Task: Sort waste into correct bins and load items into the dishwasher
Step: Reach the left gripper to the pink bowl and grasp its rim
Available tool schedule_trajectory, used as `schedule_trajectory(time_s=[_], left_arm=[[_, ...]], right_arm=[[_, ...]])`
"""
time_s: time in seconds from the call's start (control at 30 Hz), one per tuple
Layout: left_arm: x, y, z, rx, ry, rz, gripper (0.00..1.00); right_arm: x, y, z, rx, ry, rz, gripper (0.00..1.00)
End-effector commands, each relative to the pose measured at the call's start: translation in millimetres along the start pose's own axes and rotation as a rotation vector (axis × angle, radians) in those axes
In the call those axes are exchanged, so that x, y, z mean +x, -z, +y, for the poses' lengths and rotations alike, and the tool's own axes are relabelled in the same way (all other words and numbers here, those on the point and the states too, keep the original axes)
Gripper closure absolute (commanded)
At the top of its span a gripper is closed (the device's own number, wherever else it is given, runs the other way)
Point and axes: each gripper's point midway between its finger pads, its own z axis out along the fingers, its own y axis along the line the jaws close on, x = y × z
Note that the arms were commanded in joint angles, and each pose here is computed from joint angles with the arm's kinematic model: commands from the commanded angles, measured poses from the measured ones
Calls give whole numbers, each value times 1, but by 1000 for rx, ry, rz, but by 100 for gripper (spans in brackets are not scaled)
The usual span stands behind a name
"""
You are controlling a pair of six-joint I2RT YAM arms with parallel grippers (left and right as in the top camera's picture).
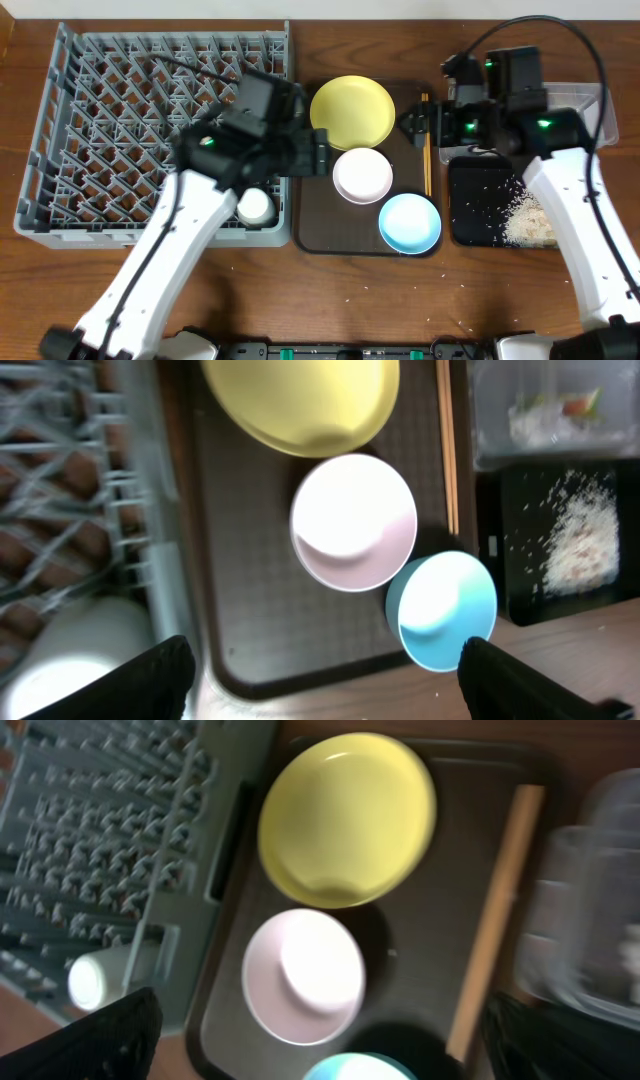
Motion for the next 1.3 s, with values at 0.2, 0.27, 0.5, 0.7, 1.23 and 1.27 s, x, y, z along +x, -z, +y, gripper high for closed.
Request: schedule_trajectory(time_s=[0.2, 0.27, 0.5, 0.7, 1.23, 1.27], left_arm=[[28, -88, -7, -44, -32, 200, 15], [34, -102, -2, -62, -22, 235, 15], [52, -147, 15, -117, 23, 338, 16], [55, -168, 21, -144, 110, 348, 24], [46, -179, 40, -268, 276, 279, 39], [43, -180, 39, -263, 292, 265, 39]], right_arm=[[-4, 37, -24, 61, -60, -54, 1], [-3, 36, -26, 74, -63, -47, 1], [-1, 32, -29, 75, -68, -33, 1], [-1, 31, -29, 75, -69, -32, 1], [-2, 30, -27, 72, -62, -33, 1], [-2, 30, -27, 71, -62, -34, 1]])
